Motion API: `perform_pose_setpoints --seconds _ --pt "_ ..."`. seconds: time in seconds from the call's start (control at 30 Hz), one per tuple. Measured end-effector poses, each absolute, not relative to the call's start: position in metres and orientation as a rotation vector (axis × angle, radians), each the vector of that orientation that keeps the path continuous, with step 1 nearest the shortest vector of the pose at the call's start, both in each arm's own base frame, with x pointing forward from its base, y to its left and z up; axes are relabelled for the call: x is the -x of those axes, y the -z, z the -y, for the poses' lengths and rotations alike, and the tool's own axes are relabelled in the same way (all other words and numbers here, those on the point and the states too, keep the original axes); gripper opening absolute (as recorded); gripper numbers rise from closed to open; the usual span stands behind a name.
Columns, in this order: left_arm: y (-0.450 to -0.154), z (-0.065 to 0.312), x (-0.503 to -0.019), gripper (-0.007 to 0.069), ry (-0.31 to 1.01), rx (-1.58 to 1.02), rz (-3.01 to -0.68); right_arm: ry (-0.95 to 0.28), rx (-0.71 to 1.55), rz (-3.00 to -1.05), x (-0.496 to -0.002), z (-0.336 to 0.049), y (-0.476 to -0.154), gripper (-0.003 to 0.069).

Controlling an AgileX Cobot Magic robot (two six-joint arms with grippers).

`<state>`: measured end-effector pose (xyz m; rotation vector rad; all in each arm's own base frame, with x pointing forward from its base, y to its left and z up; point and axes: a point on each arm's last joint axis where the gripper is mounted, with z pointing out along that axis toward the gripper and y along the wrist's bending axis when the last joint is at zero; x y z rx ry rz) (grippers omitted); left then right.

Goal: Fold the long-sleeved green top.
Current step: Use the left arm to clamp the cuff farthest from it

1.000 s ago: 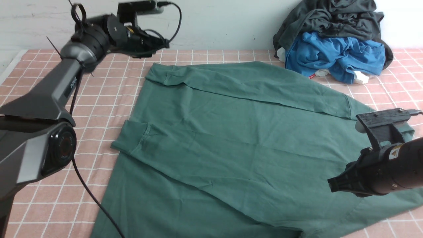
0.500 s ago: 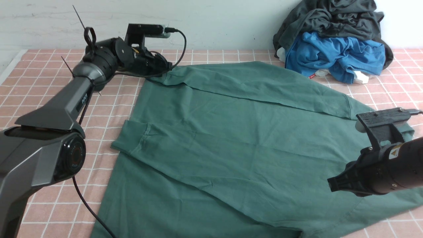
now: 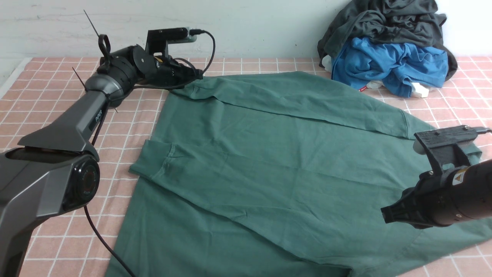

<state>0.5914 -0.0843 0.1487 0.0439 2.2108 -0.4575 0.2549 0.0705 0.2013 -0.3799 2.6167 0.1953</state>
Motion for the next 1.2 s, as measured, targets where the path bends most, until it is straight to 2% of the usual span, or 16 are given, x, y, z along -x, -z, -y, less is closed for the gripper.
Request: perform_pose_setpoints --seconds 0.13,0.3,0.4,0.57,0.67,0.73,0.87,1.07,1.2 --pt "-0.153 0.09 -0.584 -0.0007 0.545 -0.05 -2.289 -0.199 0.376 -2.617 -0.255 -0.071 -0.201 -0.0014" --pt "-0.147 0.089 -0.579 0.002 0.56 0.003 -2.373 -0.201 0.374 -2.617 -0.255 -0.071 -0.201 -0.0014" --pt "-0.146 0.087 -0.58 0.0095 0.558 0.063 -2.385 -0.201 0.373 -2.617 -0.255 -0.071 -0.201 -0.0014" --pt "-0.145 0.087 -0.579 0.0302 0.578 0.117 -2.401 -0.201 0.372 -2.617 -0.255 -0.071 -0.201 -0.0014" --pt "-0.145 0.086 -0.579 0.0382 0.574 0.131 -2.401 -0.201 0.372 -2.617 -0.255 -0.071 -0.201 -0.0014" --pt "-0.146 0.085 -0.58 0.0405 0.564 0.139 -2.384 -0.201 0.372 -2.617 -0.255 -0.071 -0.201 -0.0014" --pt "-0.149 0.084 -0.585 0.0398 0.551 0.156 -2.324 -0.201 0.372 -2.617 -0.255 -0.071 -0.201 -0.0014" --pt "-0.155 0.082 -0.59 0.0261 0.545 0.186 -2.24 -0.201 0.372 -2.616 -0.255 -0.071 -0.201 -0.0014" --pt "-0.152 0.083 -0.587 0.0237 0.556 0.184 -2.279 -0.201 0.371 -2.614 -0.255 -0.071 -0.202 -0.0014"
